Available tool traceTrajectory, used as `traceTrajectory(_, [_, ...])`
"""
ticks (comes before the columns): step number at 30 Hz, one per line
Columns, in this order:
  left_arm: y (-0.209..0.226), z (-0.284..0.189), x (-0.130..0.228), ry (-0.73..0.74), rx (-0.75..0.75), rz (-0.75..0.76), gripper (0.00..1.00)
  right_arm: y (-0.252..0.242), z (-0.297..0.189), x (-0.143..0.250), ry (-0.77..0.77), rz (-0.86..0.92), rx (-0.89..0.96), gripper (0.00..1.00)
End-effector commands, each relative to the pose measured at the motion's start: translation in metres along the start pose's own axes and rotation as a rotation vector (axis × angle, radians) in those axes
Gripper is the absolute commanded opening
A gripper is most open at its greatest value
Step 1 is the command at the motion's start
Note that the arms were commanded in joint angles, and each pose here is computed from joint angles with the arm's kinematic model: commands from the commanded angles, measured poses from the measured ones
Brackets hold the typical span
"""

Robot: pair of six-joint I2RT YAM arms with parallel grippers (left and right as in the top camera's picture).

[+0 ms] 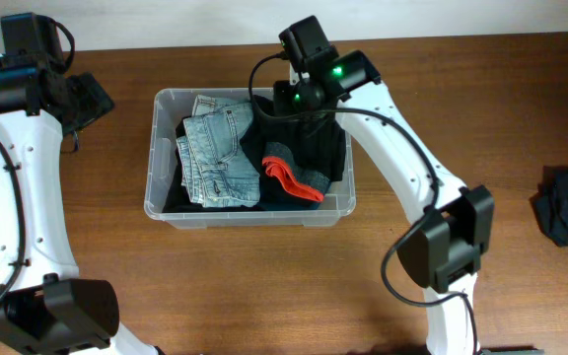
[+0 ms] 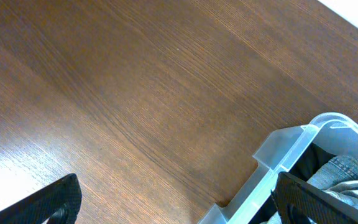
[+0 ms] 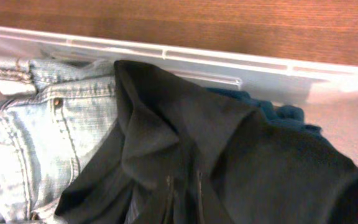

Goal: Pack container

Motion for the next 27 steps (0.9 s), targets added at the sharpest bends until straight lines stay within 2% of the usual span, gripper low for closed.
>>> traceTrajectory(1, [0.004,-0.009,-0.002,-0.024,0.000,-0.018,0.99,-0.004,0.036,0.005,0.055,-0.001,0.012,0.08])
traceTrajectory(9, [0.004,-0.009,-0.002,-0.024,0.000,-0.019,0.99,-0.012,0.088,0.027,0.195,0.013,0.001,0.04])
traceTrajectory(14, [0.004,-0.009,-0.002,-0.024,0.000,-0.018,0.99,-0.010,0.090,0.037,0.238,0.008,0.008,0.04])
traceTrajectory(19, [0.004,-0.009,-0.002,-0.024,0.000,-0.019,0.99,-0.003,0.059,0.030,0.213,0.003,0.005,0.04])
traceTrajectory(27, [0.004,-0.009,-0.002,-0.024,0.000,-0.019,0.99,0.008,-0.027,0.017,0.147,-0.008,0.009,0.05])
Point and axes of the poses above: each gripper's point midway between its finger pads, its own z axis out along the fingers, its own y axis along the line the jaws close on, x = y × z, the point moved 6 cm from there along -z, back along the fingers, and after that the axes turned 12 degrees about z, right-handed, at the moved point
